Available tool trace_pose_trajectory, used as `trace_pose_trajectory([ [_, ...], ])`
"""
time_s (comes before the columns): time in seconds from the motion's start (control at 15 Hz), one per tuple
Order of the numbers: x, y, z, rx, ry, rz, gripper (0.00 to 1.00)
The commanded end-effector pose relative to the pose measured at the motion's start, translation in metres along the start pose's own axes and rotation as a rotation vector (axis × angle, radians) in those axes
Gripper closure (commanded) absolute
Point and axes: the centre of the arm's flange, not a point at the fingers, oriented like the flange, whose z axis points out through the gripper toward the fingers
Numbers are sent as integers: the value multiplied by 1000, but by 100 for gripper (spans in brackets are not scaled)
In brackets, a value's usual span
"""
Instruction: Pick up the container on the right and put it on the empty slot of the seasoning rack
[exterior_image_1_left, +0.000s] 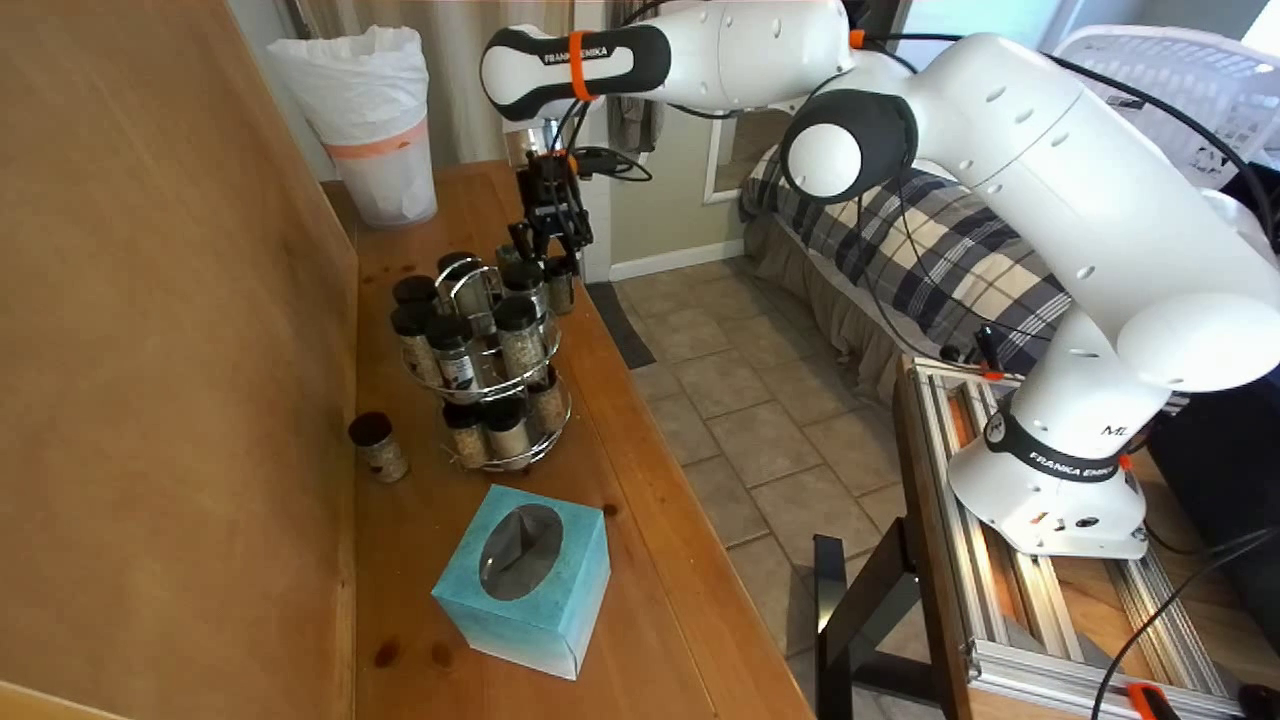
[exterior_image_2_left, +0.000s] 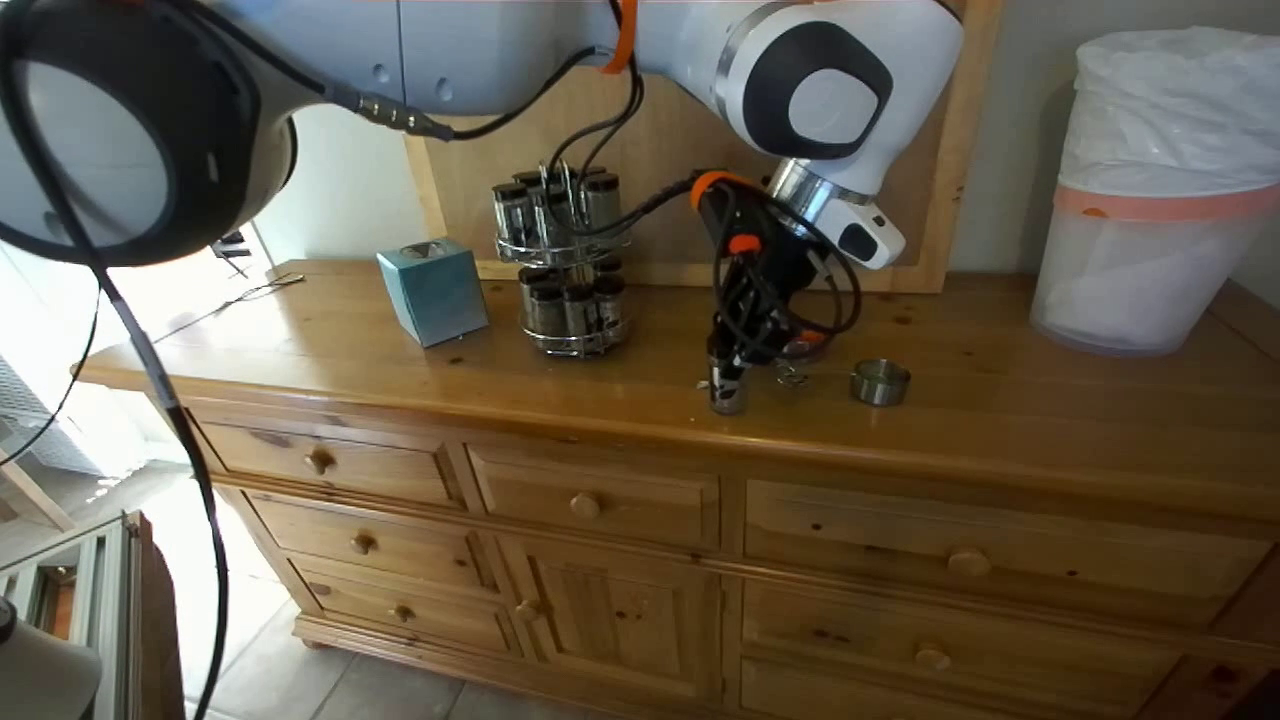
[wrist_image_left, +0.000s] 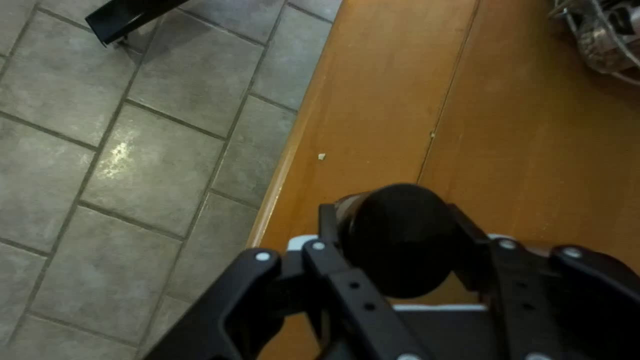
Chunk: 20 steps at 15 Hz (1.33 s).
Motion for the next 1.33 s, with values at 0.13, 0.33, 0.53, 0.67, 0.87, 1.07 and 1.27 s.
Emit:
trace_pose_trajectory([
  [0.13,27,-10,-13,16,-23,6,74],
  [0.33,9,-25,-15,12,-32,-21,74],
  [0.53,-27,-60,-21,2,-63,-78,74],
  [0.67,-48,-82,-29,-32,-69,-112,74],
  [0.87,-83,-114,-38,-89,-78,-165,74],
  [1.07,-114,-127,-56,-167,-19,-156,74],
  [1.27,-143,-128,-84,-191,62,-143,74],
])
